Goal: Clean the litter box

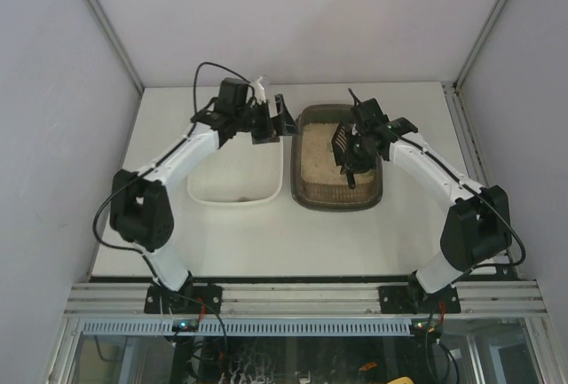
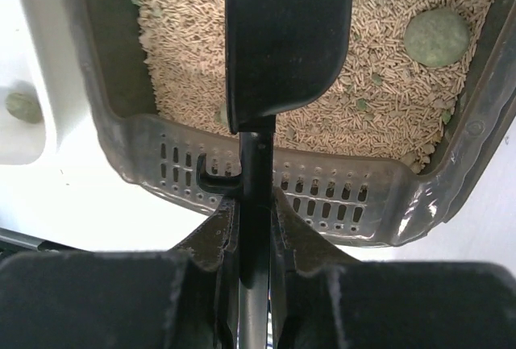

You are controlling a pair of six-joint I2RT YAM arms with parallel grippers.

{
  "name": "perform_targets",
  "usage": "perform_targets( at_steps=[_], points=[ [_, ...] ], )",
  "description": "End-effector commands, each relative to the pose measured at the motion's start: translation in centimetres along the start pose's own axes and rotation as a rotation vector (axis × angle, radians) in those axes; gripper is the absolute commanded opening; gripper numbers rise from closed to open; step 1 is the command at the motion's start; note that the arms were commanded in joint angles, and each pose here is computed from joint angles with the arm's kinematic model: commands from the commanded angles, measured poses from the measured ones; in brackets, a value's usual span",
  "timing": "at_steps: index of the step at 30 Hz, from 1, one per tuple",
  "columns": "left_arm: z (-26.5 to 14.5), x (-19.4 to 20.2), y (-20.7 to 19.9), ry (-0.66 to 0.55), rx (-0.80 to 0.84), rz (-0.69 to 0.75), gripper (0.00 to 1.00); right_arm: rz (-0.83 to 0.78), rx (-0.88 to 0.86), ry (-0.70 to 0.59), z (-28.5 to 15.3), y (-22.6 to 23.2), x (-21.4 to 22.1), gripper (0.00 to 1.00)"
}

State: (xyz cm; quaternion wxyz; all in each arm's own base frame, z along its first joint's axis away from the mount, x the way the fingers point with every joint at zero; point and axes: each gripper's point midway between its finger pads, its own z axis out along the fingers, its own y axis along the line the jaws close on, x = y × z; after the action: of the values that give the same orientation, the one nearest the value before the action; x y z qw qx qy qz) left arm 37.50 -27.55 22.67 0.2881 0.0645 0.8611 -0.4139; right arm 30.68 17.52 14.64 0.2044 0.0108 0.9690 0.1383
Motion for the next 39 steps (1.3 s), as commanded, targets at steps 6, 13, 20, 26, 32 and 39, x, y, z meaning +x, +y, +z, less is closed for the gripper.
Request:
perform_targets(
  at_steps=[6,13,20,26,32,39],
  points=[
    [4.2,-2.2,1.4,-0.075,-0.245,-0.244,1.0,0.041,0.046,0.044,1.6,-1.8,-0.7,0.0],
    [6.3,-1.5,4.3,-0.068,-0.338,-0.317,1.0,0.049,0.102,0.056,3.4,-2.8,-0.9,0.0],
    [8.6,-0.1,3.8,-0.029,-0.318,-0.326,1.0,0.054,0.122,0.01,4.2,-2.9,-2.2,0.0],
    [9.6,0.2,3.1,-0.026,-0.289,-0.32,1.0,0.055,0.142,0.004,5.4,-3.1,-3.1,0.0],
    [10.4,0.6,2.8,-0.013,-0.272,-0.314,1.0,0.068,0.087,0.032,7.1,-1.8,-3.5,0.0],
    [10.5,0.7,2.9,-0.012,-0.27,-0.309,1.0,0.081,-0.04,0.07,8.3,0.6,-3.7,0.0]
  ],
)
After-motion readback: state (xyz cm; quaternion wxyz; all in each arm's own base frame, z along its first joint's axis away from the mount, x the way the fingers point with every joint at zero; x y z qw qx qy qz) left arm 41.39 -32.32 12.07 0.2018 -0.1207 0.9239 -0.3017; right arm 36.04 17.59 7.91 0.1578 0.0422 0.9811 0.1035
